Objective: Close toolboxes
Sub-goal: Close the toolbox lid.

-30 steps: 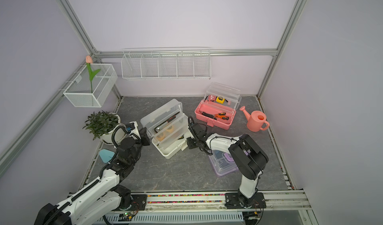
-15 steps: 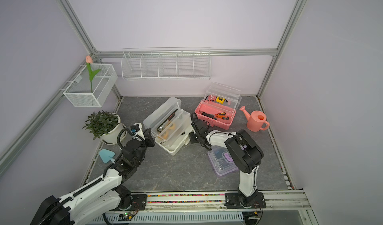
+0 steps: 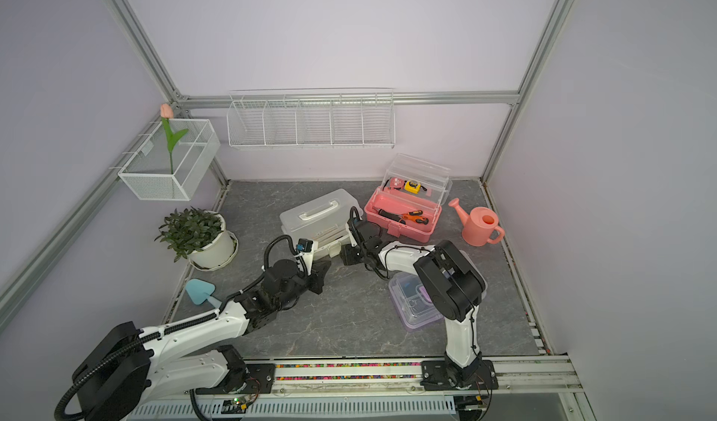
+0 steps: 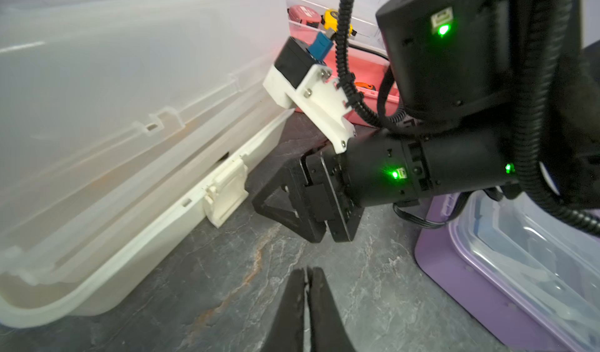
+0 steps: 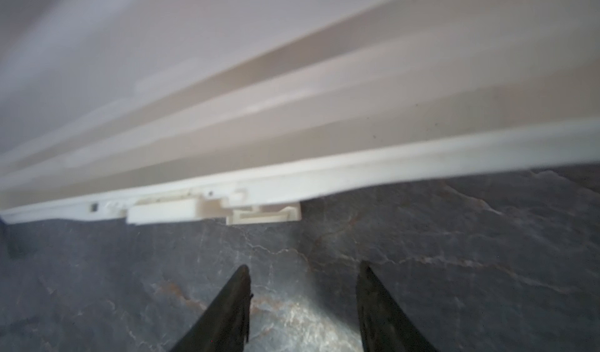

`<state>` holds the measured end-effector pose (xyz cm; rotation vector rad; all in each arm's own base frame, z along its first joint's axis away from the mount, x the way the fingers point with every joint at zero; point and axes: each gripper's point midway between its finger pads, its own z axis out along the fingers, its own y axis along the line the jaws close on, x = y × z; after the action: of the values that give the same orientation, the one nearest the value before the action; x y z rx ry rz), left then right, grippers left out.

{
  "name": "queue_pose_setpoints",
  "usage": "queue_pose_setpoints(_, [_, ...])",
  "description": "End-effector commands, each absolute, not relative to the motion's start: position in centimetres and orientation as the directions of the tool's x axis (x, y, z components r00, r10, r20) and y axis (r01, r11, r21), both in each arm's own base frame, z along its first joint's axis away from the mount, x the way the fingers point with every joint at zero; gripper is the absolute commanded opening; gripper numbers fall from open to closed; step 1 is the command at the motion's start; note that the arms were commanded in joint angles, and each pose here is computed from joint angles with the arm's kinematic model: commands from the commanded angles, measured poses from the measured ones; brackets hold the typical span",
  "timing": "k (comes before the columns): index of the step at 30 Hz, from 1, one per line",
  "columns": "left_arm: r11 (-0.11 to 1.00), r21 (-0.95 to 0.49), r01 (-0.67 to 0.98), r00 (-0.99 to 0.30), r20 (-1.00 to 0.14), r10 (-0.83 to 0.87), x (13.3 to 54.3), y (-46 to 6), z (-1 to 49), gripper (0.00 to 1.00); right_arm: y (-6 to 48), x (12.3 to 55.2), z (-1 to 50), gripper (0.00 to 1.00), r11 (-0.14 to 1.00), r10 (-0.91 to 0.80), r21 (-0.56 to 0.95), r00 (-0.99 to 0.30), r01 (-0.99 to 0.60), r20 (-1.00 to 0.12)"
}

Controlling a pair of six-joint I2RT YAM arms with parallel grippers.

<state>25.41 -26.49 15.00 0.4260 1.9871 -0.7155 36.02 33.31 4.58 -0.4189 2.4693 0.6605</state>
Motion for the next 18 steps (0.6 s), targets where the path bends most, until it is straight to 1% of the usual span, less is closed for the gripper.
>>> queue_pose_setpoints(1, [0.726, -0.363, 0.585, -0.513, -0.858, -0.016, 25.0, -27.7, 16.2, 0.12, 34.0, 36.8, 5.7, 0.55, 0.808, -0.132, 0.394, -0.787, -0.438, -0.603])
queue_pose_setpoints(8, [0.748, -0.364, 0.555, -0.492, -0.869, -0.058, 25.7, -27.2, 18.4, 0.14, 33.3, 36.8, 6.0, 0.57, 0.816, -0.127, 0.389, -0.79, -0.427, -0.6])
queue_pose_setpoints(11, [0.799, -0.362, 0.48, -0.468, -0.876, -0.116, 27.1, -26.1, 20.2, 0.21, 32.3, 36.5, 6.2, 0.59, 0.83, -0.118, 0.378, -0.793, -0.409, -0.598])
queue_pose_setpoints(12, [0.806, -0.351, 0.476, -0.455, -0.883, -0.116, 27.4, -26.0, 20.8, 0.22, 31.9, 36.3, 6.2, 0.6, 0.835, -0.118, 0.374, -0.794, -0.405, -0.596])
queue_pose_setpoints(15, [0.825, -0.331, 0.458, -0.415, -0.9, -0.131, 28.7, -25.8, 23.1, 0.31, 30.6, 35.8, 6.5, 0.63, 0.85, -0.107, 0.362, -0.8, -0.382, -0.591])
queue_pose_setpoints(18, [0.83, -0.363, 0.424, -0.416, -0.892, -0.178, 30.9, -25.1, 24.7, 0.37, 29.4, 35.2, 6.6, 0.66, 0.865, -0.096, 0.351, -0.805, -0.359, -0.585])
